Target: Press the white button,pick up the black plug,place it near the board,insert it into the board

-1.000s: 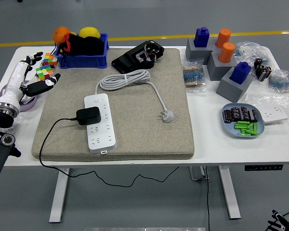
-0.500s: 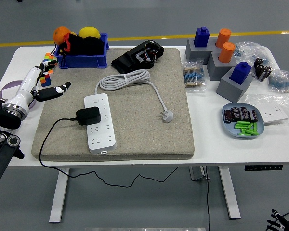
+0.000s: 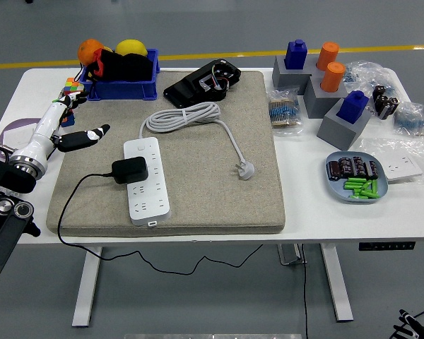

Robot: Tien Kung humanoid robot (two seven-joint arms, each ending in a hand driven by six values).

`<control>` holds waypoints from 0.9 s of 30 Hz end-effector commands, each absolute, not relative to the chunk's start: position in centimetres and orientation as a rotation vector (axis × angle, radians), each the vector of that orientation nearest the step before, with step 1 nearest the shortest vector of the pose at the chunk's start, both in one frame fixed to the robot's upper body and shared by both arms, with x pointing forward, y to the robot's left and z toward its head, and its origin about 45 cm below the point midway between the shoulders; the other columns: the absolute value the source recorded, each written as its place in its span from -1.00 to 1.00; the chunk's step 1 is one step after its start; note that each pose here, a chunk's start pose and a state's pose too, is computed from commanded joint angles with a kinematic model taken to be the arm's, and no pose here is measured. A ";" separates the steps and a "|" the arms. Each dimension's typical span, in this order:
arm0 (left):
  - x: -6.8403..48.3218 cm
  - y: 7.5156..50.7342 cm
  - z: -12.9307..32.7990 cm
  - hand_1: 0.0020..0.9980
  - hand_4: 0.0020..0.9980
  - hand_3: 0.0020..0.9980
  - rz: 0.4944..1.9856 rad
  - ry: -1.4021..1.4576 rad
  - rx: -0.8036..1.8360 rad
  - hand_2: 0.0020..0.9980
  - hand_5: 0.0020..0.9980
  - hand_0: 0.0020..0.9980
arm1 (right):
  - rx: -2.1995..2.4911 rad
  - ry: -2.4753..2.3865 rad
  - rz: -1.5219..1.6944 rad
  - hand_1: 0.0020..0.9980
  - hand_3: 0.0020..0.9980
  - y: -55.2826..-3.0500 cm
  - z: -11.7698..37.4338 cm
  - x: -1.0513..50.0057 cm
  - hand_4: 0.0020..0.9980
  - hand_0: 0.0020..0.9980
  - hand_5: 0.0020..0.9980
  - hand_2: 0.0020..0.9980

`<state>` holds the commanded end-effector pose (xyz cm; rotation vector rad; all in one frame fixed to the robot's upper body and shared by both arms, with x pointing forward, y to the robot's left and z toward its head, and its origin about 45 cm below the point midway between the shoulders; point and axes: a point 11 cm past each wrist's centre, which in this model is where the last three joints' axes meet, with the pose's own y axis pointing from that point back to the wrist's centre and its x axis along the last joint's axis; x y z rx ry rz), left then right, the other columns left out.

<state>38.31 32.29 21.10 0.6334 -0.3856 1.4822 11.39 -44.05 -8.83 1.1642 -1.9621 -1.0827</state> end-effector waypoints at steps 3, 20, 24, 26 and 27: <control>38.2 32.3 21.0 0.91 0.60 0.79 1.485 -0.383 0.630 0.82 -0.58 0.85 | 1.164 -1.963 -1.085 0.21 0.33 -44.0 -8.9 11.3 0.48 0.45 -0.01 0.10; 38.0 32.8 21.3 0.91 0.59 0.77 1.506 -0.378 0.613 0.82 -0.62 0.85 | 1.162 -1.971 -1.098 0.21 0.33 -43.9 -8.9 11.4 0.48 0.45 -0.01 0.10; 38.0 32.7 21.3 0.91 0.59 0.76 1.506 -0.380 0.601 0.81 -0.62 0.85 | 1.162 -1.974 -1.100 0.21 0.33 -43.9 -8.9 11.5 0.48 0.45 -0.01 0.10; 38.0 32.6 21.4 0.91 0.59 0.76 1.507 -0.385 0.590 0.81 -0.62 0.85 | 1.166 -1.971 -1.102 0.21 0.33 -43.8 -8.9 11.6 0.48 0.45 -0.01 0.10; 38.0 32.6 21.4 0.91 0.59 0.76 1.508 -0.387 0.586 0.81 -0.62 0.85 | 1.168 -1.971 -1.101 0.21 0.33 -43.8 -8.8 11.7 0.48 0.45 -0.01 0.10</control>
